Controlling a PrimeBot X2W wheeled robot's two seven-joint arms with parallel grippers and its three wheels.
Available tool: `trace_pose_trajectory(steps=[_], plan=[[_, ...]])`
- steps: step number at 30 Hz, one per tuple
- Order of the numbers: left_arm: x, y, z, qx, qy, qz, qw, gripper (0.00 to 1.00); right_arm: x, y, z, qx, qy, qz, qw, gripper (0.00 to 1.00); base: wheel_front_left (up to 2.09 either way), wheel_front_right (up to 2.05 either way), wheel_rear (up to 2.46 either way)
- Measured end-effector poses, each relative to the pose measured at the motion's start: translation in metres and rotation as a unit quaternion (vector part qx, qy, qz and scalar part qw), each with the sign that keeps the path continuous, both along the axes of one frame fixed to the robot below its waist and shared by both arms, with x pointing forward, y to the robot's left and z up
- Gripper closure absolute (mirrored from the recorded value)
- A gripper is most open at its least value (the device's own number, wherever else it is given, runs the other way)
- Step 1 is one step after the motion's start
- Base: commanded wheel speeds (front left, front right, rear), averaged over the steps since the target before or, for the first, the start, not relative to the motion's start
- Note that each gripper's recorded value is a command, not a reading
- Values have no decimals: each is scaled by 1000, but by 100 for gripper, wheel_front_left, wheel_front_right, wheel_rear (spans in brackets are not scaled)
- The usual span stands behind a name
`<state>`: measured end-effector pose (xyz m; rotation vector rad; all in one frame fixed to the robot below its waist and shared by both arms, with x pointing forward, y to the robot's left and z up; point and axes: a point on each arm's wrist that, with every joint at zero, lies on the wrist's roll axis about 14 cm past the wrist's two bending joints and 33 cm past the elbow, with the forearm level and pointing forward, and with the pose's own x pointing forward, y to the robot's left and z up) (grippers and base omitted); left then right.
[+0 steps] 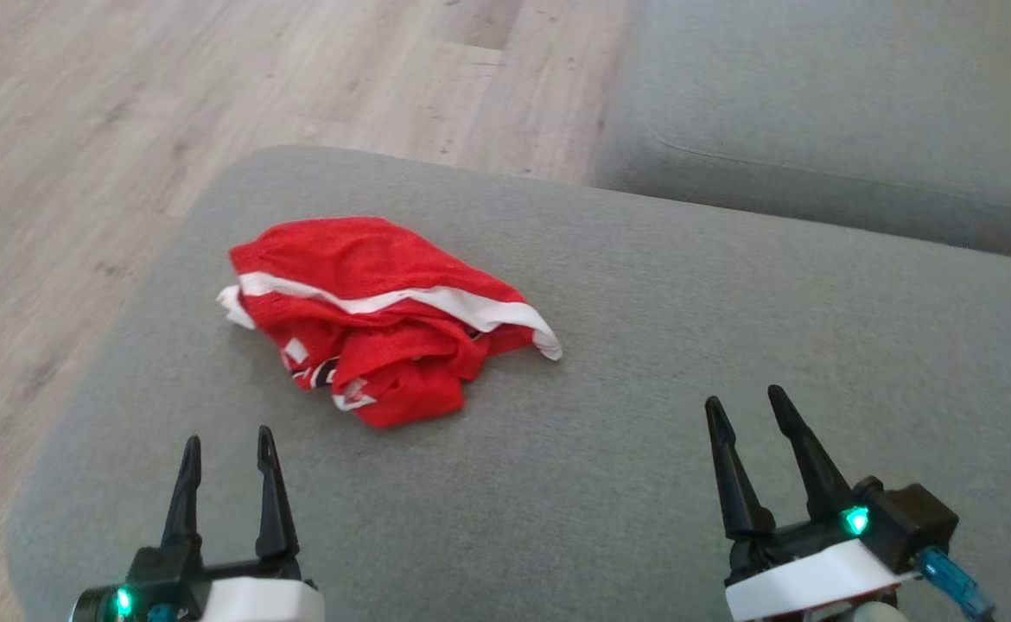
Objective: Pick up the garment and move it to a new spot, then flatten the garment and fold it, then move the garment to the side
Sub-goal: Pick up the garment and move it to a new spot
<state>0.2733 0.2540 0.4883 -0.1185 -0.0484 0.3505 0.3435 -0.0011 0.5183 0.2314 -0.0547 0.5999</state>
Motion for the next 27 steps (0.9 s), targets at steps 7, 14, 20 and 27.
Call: trace_pose_trajectory(steps=[7,14,20,27], plan=[[-19,14,-1,-1,-1,29,1000,0,-4,24,2,2,0,38,999,0,0,0,0],[-26,18,-4,3,5,36,999,0,-7,35,0,3,3,57,998,0,0,0,0],[-25,21,-7,9,13,37,999,0,-6,33,-3,4,9,54,998,0,0,0,0],[4,27,-3,74,42,-30,996,0,2,27,-13,-6,17,44,999,0,0,0,0]])
